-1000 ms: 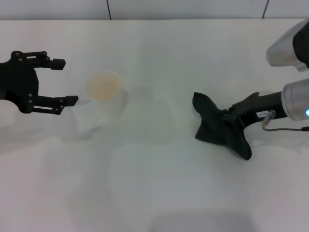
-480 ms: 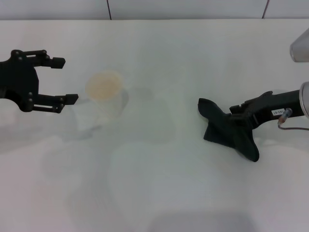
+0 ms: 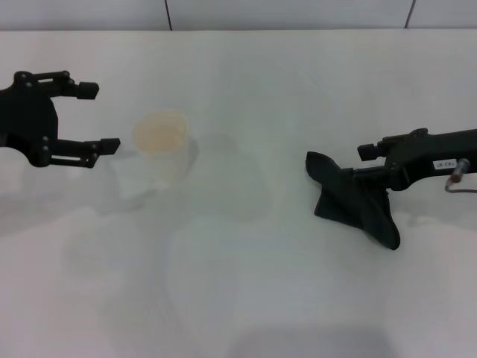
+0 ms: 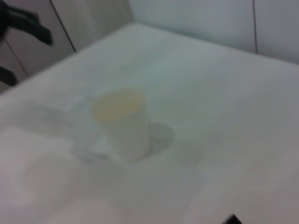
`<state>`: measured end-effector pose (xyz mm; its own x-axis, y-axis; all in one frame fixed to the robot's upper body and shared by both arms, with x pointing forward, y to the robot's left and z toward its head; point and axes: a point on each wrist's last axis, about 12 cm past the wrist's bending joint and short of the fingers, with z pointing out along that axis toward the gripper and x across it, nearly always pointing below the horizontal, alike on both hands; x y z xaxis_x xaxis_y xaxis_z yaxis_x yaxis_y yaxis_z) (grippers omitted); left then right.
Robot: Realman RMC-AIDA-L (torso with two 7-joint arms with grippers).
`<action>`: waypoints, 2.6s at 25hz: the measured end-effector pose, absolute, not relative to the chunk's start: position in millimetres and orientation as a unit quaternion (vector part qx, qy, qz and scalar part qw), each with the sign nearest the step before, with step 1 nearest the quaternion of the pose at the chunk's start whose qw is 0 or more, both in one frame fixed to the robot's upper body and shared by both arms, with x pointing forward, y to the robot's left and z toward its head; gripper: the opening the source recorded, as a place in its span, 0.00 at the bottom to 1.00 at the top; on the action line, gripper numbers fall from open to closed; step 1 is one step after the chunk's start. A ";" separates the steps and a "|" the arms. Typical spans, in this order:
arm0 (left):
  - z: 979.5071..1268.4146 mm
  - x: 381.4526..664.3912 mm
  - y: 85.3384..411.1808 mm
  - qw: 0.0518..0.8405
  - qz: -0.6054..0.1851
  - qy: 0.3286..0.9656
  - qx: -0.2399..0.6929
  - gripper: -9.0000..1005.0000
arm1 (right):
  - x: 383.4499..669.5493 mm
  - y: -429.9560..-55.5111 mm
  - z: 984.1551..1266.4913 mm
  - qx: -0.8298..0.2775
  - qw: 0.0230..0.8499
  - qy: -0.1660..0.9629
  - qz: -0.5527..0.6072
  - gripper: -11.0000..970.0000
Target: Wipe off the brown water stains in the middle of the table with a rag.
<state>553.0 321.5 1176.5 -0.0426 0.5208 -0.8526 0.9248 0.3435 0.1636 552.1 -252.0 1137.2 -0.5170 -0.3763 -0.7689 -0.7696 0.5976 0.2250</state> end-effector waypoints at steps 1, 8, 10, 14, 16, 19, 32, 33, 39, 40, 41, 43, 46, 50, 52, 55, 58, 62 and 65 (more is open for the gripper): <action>1177.0 552.8 321.5 0.453 -0.227 0.685 0.524 0.86 | 550.5 -253.8 1137.8 -0.351 0.352 0.818 0.288 0.63; 1173.3 546.2 315.2 0.469 -0.251 0.680 0.505 0.86 | 538.4 -261.6 1135.3 -0.403 0.364 0.786 0.295 0.67; 1171.4 543.2 313.8 0.470 -0.257 0.680 0.500 0.86 | 536.0 -262.8 1133.0 -0.415 0.361 0.781 0.296 0.67; 1170.7 533.4 314.2 0.483 -0.274 0.674 0.487 0.86 | 533.4 -266.7 1129.3 -0.423 0.360 0.775 0.301 0.67; 1169.5 528.7 314.6 0.490 -0.282 0.671 0.480 0.86 | 532.4 -267.7 1128.4 -0.428 0.366 0.766 0.310 0.67; 1165.9 522.8 314.8 0.493 -0.291 0.671 0.472 0.86 | 530.4 -268.8 1128.1 -0.435 0.377 0.752 0.320 0.66; 1157.6 510.9 315.8 0.474 -0.317 0.682 0.457 0.86 | 529.4 -268.0 1128.4 -0.440 0.376 0.747 0.328 0.66; 1157.0 510.1 316.3 0.474 -0.317 0.684 0.456 0.86 | 529.3 -267.9 1128.5 -0.440 0.376 0.746 0.329 0.66; 1155.1 509.7 317.3 0.469 -0.314 0.688 0.455 0.86 | 530.2 -266.9 1131.3 -0.438 0.373 0.748 0.331 0.66; 1154.8 509.6 317.4 0.469 -0.315 0.689 0.455 0.86 | 530.4 -266.7 1131.6 -0.437 0.372 0.749 0.331 0.66; 1154.5 509.6 317.4 0.469 -0.315 0.689 0.455 0.86 | 530.5 -266.5 1131.8 -0.436 0.372 0.749 0.332 0.66; 1154.3 509.4 317.5 0.468 -0.316 0.690 0.453 0.86 | 530.9 -266.2 1132.6 -0.436 0.372 0.749 0.332 0.66; 1153.8 509.0 318.1 0.462 -0.316 0.695 0.450 0.86 | 531.0 -266.4 1133.0 -0.433 0.371 0.751 0.333 0.66; 1151.2 509.0 318.5 0.446 -0.317 0.708 0.446 0.86 | 531.2 -266.4 1133.5 -0.433 0.370 0.752 0.332 0.66; 1150.6 509.5 318.2 0.440 -0.318 0.713 0.443 0.86 | 531.4 -266.3 1134.1 -0.433 0.367 0.755 0.330 0.66; 1149.8 509.5 317.3 0.436 -0.320 0.716 0.442 0.86 | 532.7 -266.8 1135.6 -0.433 0.355 0.765 0.319 0.66; 1149.2 508.8 317.1 0.435 -0.321 0.716 0.441 0.86 | 533.3 -266.8 1136.9 -0.432 0.349 0.770 0.313 0.66; 1148.9 508.2 317.0 0.435 -0.322 0.716 0.441 0.86 | 532.1 -265.9 1138.1 -0.434 0.346 0.769 0.317 0.66; 1148.9 508.6 316.6 0.435 -0.323 0.716 0.441 0.86 | 530.8 -265.4 1138.2 -0.437 0.342 0.768 0.321 0.66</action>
<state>508.6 316.6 1148.9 -0.2336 0.3501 -0.9071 0.9120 0.4024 -0.0796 530.8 -265.4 1138.2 -0.3843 -0.4512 -0.8055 -0.8901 0.4128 0.1934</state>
